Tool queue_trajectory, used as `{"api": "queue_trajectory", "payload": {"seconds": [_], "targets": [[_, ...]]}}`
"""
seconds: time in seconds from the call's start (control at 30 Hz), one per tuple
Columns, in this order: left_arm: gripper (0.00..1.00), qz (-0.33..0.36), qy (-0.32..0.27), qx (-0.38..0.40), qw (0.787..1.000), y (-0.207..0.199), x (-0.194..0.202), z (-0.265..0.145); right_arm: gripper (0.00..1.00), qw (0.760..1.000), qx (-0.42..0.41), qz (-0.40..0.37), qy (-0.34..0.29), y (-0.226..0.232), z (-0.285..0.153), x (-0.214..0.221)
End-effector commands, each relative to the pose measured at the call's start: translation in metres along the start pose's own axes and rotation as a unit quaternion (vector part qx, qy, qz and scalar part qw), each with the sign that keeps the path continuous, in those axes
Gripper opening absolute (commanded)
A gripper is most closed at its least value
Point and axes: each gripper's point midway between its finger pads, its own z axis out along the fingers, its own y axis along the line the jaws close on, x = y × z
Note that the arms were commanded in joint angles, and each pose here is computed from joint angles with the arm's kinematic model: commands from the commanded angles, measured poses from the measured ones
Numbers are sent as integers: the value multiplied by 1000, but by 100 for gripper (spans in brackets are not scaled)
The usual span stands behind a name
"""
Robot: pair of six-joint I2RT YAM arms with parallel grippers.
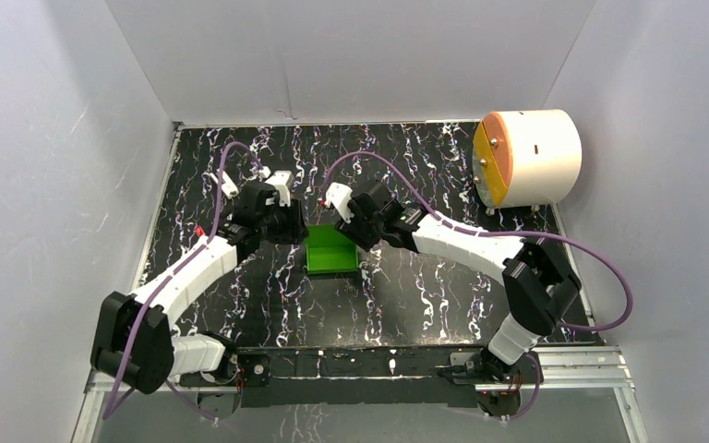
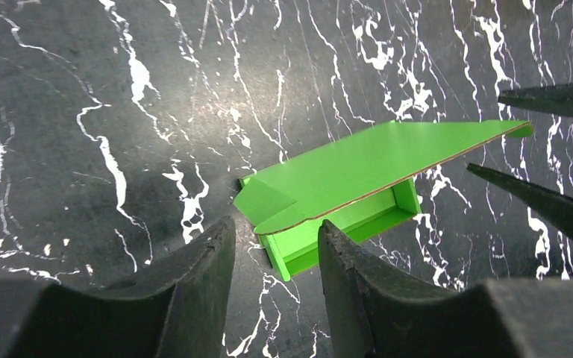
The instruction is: Fold the paper box
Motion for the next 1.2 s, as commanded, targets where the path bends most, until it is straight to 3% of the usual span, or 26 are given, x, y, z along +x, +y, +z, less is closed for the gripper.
{"api": "queue_trajectory", "payload": {"seconds": [0.0, 0.23, 0.4, 0.5, 0.73, 1.0, 1.17], "targets": [[41, 39, 23, 56, 997, -16, -5, 0, 50, 1000, 7, 22, -20, -3, 9, -6], [35, 62, 49, 71, 994, -18, -2, 9, 36, 999, 13, 33, -14, -4, 17, -1], [23, 51, 58, 90, 993, -26, -1, 12, 23, 998, 17, 62, -17, -4, 20, -5], [16, 29, 56, 103, 993, -32, -1, 13, 15, 995, 24, 95, -20, -5, 20, -10], [11, -54, 39, 103, 992, -38, -5, 18, 4, 979, 45, 199, -11, -4, 20, -18], [8, -125, -3, 87, 988, -35, -12, 25, 3, 950, 121, 288, 22, -14, 27, -26], [8, -146, -32, 82, 985, -33, -17, 23, 7, 922, 148, 359, 8, -17, 35, -28]]}}
